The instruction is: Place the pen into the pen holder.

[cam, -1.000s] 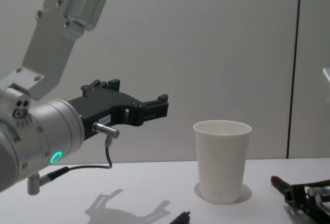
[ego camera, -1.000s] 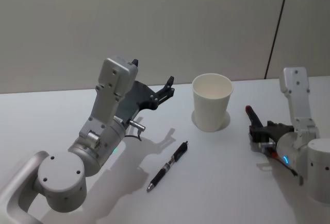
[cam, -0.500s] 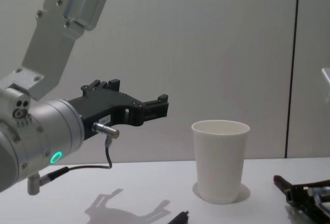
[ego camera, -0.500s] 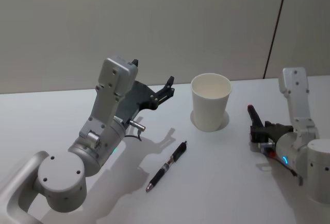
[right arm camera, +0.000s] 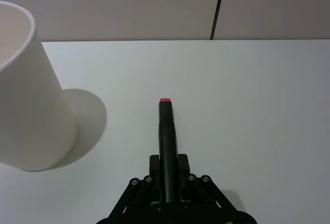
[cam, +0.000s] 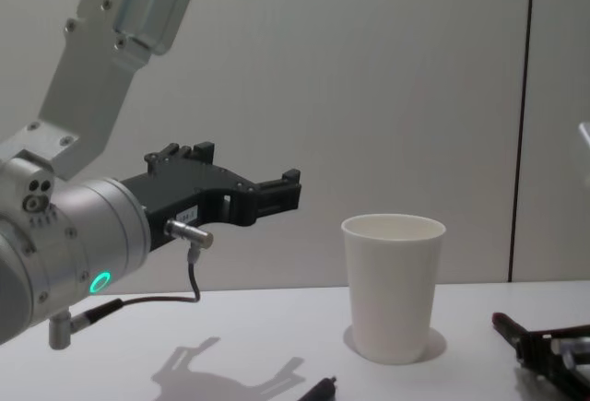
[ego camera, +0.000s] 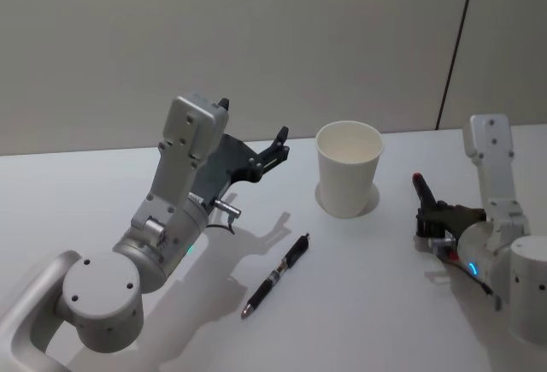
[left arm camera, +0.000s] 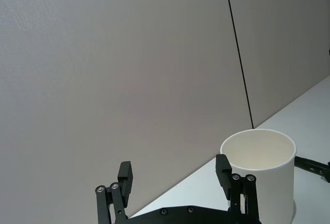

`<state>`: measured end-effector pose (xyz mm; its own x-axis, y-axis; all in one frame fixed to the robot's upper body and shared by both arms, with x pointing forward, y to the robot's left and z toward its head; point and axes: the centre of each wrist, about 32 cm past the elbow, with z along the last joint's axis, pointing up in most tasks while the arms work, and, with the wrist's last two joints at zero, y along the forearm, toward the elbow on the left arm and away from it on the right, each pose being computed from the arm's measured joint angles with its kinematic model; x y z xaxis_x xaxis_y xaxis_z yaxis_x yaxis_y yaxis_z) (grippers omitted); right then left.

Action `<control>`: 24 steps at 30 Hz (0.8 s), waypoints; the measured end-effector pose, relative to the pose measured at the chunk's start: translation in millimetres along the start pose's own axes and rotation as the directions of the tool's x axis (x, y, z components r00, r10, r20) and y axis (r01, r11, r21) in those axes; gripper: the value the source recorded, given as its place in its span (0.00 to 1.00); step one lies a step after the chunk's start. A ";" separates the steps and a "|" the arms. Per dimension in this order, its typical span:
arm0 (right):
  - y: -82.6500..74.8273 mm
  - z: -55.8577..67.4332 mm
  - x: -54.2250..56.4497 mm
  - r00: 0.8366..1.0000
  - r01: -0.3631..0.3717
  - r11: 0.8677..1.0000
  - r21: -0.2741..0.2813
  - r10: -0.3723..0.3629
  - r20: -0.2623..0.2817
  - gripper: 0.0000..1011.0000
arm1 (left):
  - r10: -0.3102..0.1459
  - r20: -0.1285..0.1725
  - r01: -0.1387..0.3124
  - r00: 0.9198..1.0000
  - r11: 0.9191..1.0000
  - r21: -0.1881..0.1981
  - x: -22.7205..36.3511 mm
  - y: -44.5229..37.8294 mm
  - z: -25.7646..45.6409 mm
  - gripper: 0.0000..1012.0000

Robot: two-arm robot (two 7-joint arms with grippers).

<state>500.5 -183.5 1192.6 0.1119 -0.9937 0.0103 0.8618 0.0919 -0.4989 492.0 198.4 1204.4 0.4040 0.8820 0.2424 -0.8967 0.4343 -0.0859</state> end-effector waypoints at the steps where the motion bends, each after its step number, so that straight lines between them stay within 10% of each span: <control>1: 0.0 -0.5 0.2 1.000 0.001 1.000 0.005 -0.001 0.000 0.19 | 0.000 0.000 0.000 1.000 1.000 0.000 0.0 0.0 0.0 0.99; 24: 0.0 -4.8 3.9 0.999 0.033 0.988 0.153 -0.036 0.017 0.18 | 0.000 0.000 0.000 1.000 1.000 0.000 0.0 0.0 0.0 0.99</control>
<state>498.6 -187.7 1188.5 0.0893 -0.9951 0.0430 0.9306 0.0680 -0.3598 492.0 198.4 1204.4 0.4040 0.8821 0.2425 -0.8967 0.4343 -0.0859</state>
